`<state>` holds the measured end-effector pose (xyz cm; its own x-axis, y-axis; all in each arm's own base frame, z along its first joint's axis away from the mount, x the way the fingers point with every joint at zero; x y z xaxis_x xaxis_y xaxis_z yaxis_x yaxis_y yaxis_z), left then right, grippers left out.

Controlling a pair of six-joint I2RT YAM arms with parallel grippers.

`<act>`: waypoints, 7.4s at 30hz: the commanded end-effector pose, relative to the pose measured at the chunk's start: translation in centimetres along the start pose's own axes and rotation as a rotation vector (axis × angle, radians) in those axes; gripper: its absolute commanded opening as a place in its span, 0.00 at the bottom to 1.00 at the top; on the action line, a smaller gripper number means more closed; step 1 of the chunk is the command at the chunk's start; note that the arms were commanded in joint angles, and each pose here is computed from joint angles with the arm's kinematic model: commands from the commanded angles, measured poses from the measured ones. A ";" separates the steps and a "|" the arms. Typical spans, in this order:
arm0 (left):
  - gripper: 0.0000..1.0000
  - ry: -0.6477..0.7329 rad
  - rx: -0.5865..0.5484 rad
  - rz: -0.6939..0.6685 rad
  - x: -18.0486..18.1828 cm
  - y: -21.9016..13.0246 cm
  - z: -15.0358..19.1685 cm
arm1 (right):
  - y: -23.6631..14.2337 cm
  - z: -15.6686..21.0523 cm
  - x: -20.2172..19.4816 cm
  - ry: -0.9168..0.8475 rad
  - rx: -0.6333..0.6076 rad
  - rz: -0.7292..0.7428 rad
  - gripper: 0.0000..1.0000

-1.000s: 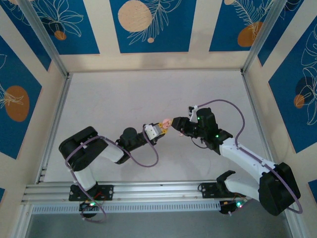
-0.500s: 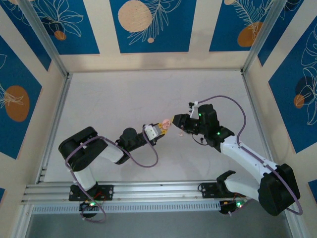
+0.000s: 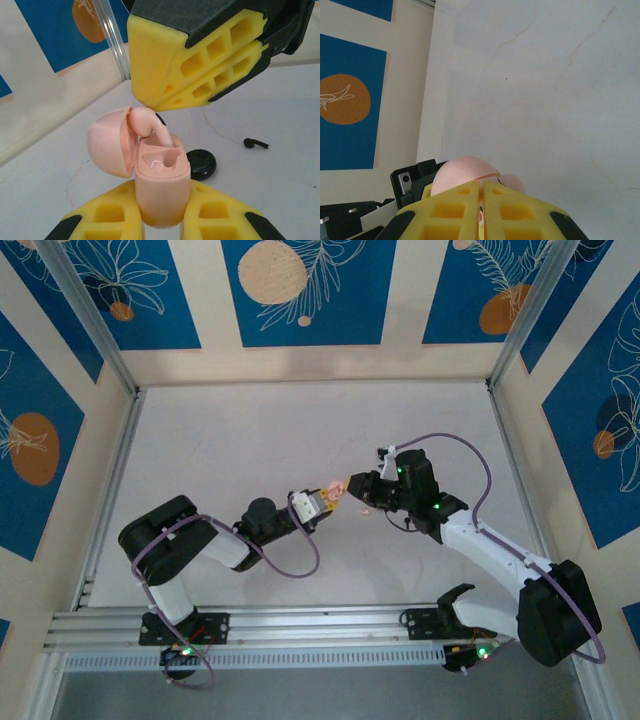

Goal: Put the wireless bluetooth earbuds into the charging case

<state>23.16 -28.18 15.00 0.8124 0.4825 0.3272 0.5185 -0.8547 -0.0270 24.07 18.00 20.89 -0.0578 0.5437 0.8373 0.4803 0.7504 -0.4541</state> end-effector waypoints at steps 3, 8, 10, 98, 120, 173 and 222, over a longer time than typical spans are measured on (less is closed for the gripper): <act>0.14 0.029 -0.076 -0.008 0.0 -0.2 -1.7 | 0.4 1.5 -1.0 0.007 0.069 0.059 0.09; 0.14 0.028 -0.079 -0.006 0.0 -0.2 -1.8 | 0.7 1.8 -1.0 0.004 0.089 0.071 0.09; 0.14 0.030 -0.079 -0.007 0.0 -0.2 -1.8 | 0.8 1.9 -1.0 0.003 0.097 0.078 0.09; 0.14 0.076 -0.086 -0.018 0.1 -0.6 -2.2 | -1.5 0.6 1.8 -0.030 0.100 0.115 0.32; 0.14 0.115 -0.094 0.019 -0.4 -0.7 -2.1 | -1.9 -0.6 3.7 -0.369 0.275 0.345 0.34; 0.13 0.247 -0.108 -0.024 -0.6 -0.8 -3.2 | 1.2 1.2 0.0 0.078 0.272 0.358 0.13; 0.15 -0.034 -0.223 0.205 -1.0 -1.5 -5.0 | -9.0 1.4 4.7 -1.269 0.118 -0.356 0.40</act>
<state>20.44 -28.21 17.31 0.8966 0.3277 0.2979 0.3308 -0.9428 0.0413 20.01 14.21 29.41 -0.8487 0.4374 0.2972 0.3125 0.8682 -0.3853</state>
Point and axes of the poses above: each hand's point on the last joint's axis, 136 mm out from that joint toward the fingers, its own y axis out along the fingers, its own x axis along the line the jaws close on, z = x × y, the point moved 7 cm from there along -y, back along the fingers, and after that the axes turned 4 degrees about y, right-handed, at the moved point
